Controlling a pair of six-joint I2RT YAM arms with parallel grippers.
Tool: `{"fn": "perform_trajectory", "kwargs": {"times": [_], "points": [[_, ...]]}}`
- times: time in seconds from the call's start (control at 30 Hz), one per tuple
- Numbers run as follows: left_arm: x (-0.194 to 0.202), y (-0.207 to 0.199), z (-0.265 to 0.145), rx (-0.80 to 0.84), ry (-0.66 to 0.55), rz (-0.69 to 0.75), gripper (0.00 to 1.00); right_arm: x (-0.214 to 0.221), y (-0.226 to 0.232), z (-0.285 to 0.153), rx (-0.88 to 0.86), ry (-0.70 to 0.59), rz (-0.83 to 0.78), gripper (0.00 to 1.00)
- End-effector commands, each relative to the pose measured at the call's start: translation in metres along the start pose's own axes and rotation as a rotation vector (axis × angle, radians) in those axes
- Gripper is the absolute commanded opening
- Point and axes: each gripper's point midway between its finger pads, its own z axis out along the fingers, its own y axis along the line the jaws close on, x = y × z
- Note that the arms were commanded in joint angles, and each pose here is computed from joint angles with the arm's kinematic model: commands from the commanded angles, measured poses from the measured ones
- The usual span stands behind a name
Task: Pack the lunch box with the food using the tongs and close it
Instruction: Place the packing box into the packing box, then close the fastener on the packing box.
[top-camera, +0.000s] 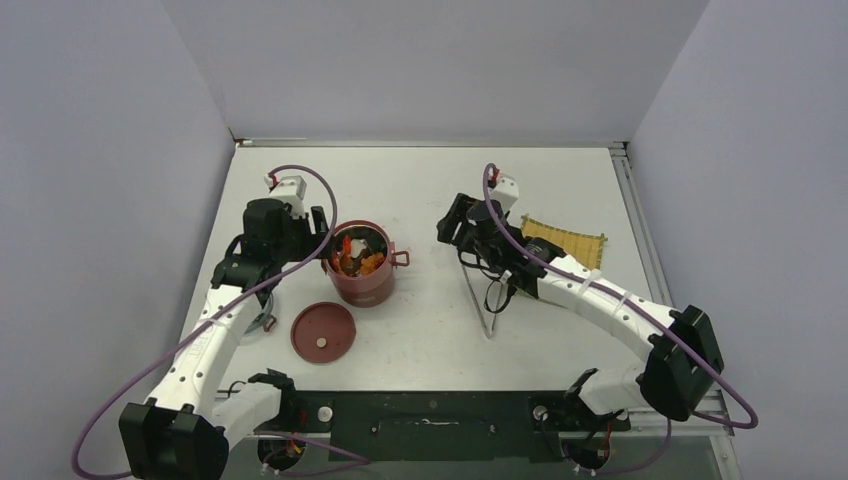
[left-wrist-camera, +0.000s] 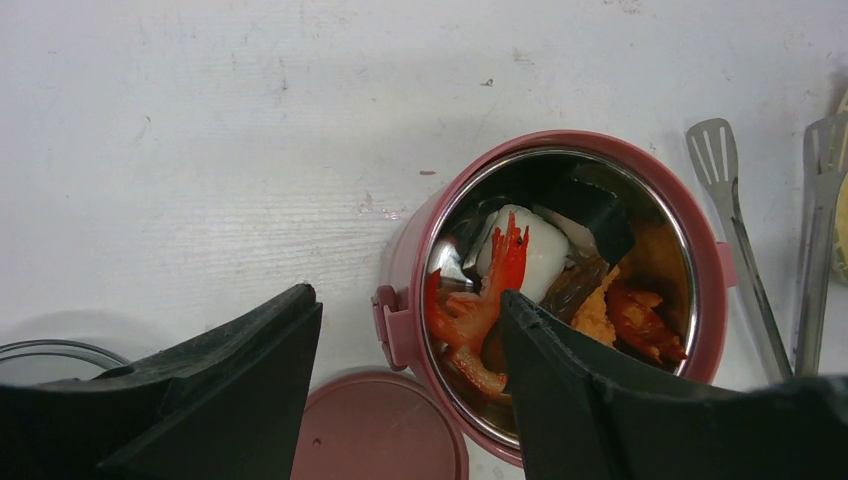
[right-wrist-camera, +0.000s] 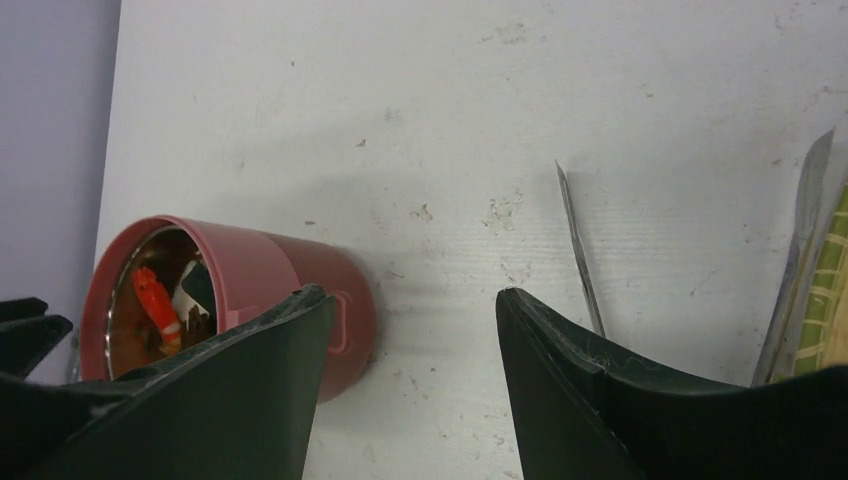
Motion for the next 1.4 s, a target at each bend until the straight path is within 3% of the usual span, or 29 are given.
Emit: {"fn": "perform_trajectory", "kwargs": {"times": [0.0, 0.27, 0.73, 1.37], "points": [[-0.011, 0.001, 0.001, -0.011, -0.032, 0.041, 0.62, 0.013, 0.019, 0.016, -0.118, 0.088, -0.129, 0.59], [-0.001, 0.009, 0.004, -0.075, 0.01, 0.068, 0.51, 0.063, 0.021, 0.048, -0.111, 0.284, -0.247, 0.48], [0.01, 0.009, 0.01, -0.091, 0.067, 0.092, 0.36, 0.1, 0.034, 0.069, -0.089, 0.392, -0.359, 0.46], [0.013, 0.007, 0.011, -0.089, 0.079, 0.1, 0.34, 0.133, 0.047, 0.071, -0.147, 0.456, -0.305, 0.41]]}}
